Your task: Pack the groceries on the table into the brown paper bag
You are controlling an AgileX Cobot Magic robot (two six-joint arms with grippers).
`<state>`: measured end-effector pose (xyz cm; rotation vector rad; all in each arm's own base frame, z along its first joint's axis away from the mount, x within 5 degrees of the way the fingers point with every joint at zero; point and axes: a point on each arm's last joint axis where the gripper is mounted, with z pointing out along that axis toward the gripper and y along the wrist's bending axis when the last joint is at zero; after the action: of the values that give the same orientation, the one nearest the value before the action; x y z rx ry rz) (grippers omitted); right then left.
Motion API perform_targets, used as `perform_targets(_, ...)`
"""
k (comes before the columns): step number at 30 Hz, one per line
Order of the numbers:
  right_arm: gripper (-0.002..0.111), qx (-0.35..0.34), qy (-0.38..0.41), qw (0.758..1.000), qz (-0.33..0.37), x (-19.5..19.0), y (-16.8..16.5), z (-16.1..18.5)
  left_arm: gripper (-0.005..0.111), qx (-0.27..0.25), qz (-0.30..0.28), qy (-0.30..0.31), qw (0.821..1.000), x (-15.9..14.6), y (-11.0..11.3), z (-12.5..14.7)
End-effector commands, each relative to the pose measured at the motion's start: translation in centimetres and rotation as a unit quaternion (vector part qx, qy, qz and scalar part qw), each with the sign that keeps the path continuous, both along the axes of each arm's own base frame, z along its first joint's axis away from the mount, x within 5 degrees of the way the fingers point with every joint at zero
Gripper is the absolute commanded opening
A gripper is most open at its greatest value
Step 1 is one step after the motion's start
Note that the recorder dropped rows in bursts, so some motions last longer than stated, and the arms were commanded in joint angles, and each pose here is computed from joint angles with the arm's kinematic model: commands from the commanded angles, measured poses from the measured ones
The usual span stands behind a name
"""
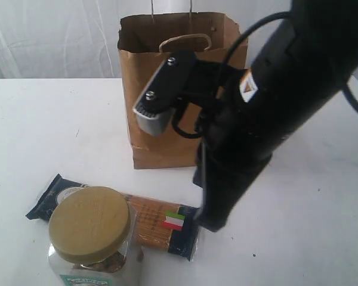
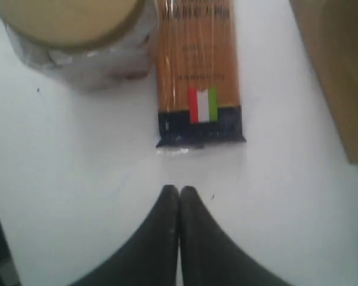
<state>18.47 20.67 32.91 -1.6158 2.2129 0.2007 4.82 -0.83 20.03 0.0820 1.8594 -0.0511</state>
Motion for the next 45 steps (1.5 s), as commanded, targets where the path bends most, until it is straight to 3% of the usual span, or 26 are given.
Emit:
perform_targets(1, 0.0, 0.075, -0.063, 0.995, 0.014, 0.9, 2.5, 0.8, 0.0, 0.0, 0.0, 0.003, 1.0, 0.0, 0.0, -0.1)
perform_targets(5, 0.012, 0.118, -0.09, 0.989, 0.019, 0.8, 3.5, 1.3, 0.0, -0.005, 0.0, -0.002, 1.0, 0.0, 0.0, 0.0)
perform_targets(8, 0.033, 0.109, -0.08, 0.991, 0.02, 0.7, 3.4, 1.2, 0.0, -0.005, 0.0, -0.002, 1.0, 0.0, 0.0, 0.0)
perform_targets(12, 0.072, 0.102, -0.043, 0.994, 0.015, 0.1, 3.3, 0.9, 0.0, -0.004, 0.0, -0.002, 1.0, 0.0, 0.0, 0.0)
perform_targets(15, 0.083, 0.124, -0.002, 0.992, 0.008, -0.5, 3.6, 0.9, 0.0, -0.004, 0.0, -0.002, 1.0, 0.0, 0.0, 0.0)
perform_targets(21, 0.083, 0.177, 0.061, 0.982, -0.007, -1.3, 4.4, 1.2, 0.0, -0.003, 0.0, -0.002, 1.0, 0.0, 0.0, 0.0)
perform_targets(29, 0.083, 0.182, 0.074, 0.98, -0.01, -1.3, 4.6, 1.0, 0.0, -0.003, 0.0, -0.002, 1.0, 0.0, 0.0, 0.0)
perform_targets(32, 0.082, 0.16, 0.033, 0.987, -0.003, -0.7, 4.3, 0.9, 0.0, -0.003, 0.0, -0.002, 1.0, 0.0, 0.0, 0.0)
perform_targets(34, 0.078, 0.123, -0.009, 0.992, -0.036, 0.4, 3.8, 0.4, 0.0, -0.003, 0.0, -0.002, 1.0, 0.0, 0.0, 0.0)
perform_targets(36, 0.069, 0.096, -0.026, 0.989, -0.105, 1.4, 3.4, -0.3, 0.0, -0.003, 0.0, -0.002, 1.0, 0.0, 0.0, 0.0)
perform_targets(39, 0.046, 0.051, -0.039, 0.981, -0.181, 2.5, 2.8, -1.4, 0.0, -0.003, 0.0, -0.002, 1.0, 0.0, 0.0, 0.0)
perform_targets(43, 0.008, 0.035, 0.01, 0.972, -0.233, 2.5, 3.1, -3.5, 0.0, -0.003, 0.0, -0.002, 1.0, 0.0, 0.0, 0.0)
perform_targets(45, 0.0, 0.025, 0.048, 0.97, -0.237, 2.2, 3.4, -5.4, 0.0, -0.003, 0.0, -0.002, 1.0, 0.0, 0.0, 0.0)
